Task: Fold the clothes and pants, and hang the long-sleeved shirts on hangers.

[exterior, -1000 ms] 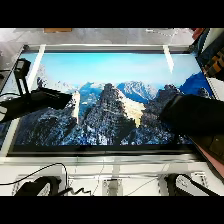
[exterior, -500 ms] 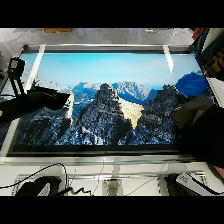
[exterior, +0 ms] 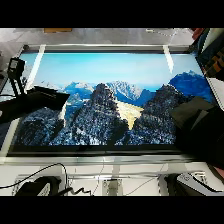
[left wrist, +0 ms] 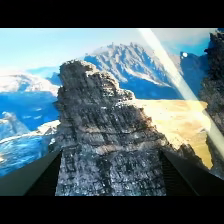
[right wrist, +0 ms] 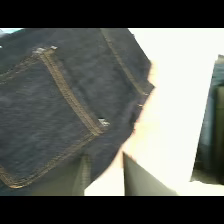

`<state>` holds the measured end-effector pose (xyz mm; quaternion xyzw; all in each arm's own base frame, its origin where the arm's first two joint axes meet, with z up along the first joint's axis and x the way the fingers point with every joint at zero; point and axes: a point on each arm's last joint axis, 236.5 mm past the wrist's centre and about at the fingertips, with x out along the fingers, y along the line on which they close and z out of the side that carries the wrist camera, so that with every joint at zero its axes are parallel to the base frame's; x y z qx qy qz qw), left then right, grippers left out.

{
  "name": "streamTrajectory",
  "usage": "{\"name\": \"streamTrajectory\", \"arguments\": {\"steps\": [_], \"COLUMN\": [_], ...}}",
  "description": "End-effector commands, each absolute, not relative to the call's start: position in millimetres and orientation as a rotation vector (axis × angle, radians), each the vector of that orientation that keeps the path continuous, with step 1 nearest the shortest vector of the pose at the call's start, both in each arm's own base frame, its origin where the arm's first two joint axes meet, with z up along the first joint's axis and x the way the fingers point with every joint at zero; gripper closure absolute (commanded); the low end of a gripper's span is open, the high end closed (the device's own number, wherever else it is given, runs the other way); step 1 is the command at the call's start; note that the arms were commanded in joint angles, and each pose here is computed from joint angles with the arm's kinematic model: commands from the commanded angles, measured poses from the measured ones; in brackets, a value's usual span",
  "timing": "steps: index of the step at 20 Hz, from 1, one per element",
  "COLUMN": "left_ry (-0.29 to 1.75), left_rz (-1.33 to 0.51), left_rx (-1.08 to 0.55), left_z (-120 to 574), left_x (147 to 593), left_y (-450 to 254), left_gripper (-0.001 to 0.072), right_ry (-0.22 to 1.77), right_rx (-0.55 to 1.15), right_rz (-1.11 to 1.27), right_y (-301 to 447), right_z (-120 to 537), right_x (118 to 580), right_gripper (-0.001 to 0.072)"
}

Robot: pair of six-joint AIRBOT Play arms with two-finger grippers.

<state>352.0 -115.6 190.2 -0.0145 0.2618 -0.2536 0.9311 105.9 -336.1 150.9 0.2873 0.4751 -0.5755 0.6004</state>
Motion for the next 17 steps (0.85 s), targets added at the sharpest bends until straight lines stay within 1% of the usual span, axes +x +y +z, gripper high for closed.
{"name": "streamTrajectory", "arguments": {"steps": [1,3,5,7,9,11,13,17], "left_ry": [0.534,0.534,0.534,0.534,0.534,0.534,0.534,0.534], "left_rz": [-0.518,-0.518,-0.518,-0.518,-0.518,-0.518,-0.518,-0.518], "left_rx": [-0.029,-0.029,-0.029,-0.029,-0.029,-0.029,-0.029,-0.029], "left_z": [191,191,191,191,191,191,191,191], "left_x": [352,352,352,352,352,352,352,352], "left_y": [-115,-115,-115,-115,-115,-115,-115,-115], "left_gripper": [0.0017,0.0017,0.0017,0.0017,0.0017,0.0017,0.0017,0.0017], "right_ry": [0.985,0.944,0.934,0.995,1.034,1.054,1.078,1.056], "right_rx": [0.801,0.844,0.808,0.678,0.475,0.301,0.139,-0.208], "right_rz": [-1.094,-0.791,-0.526,-0.323,-0.101,0.103,0.253,0.363], "right_y": [-318,-283,-236,-182,-115,-42,23,96], "right_z": [142,139,141,138,140,141,138,132], "right_x": [167,231,286,324,358,379,382,379], "right_gripper": [0.067,0.0672,0.0672,0.0673,0.0672,0.0672,0.0672,0.0672]}}
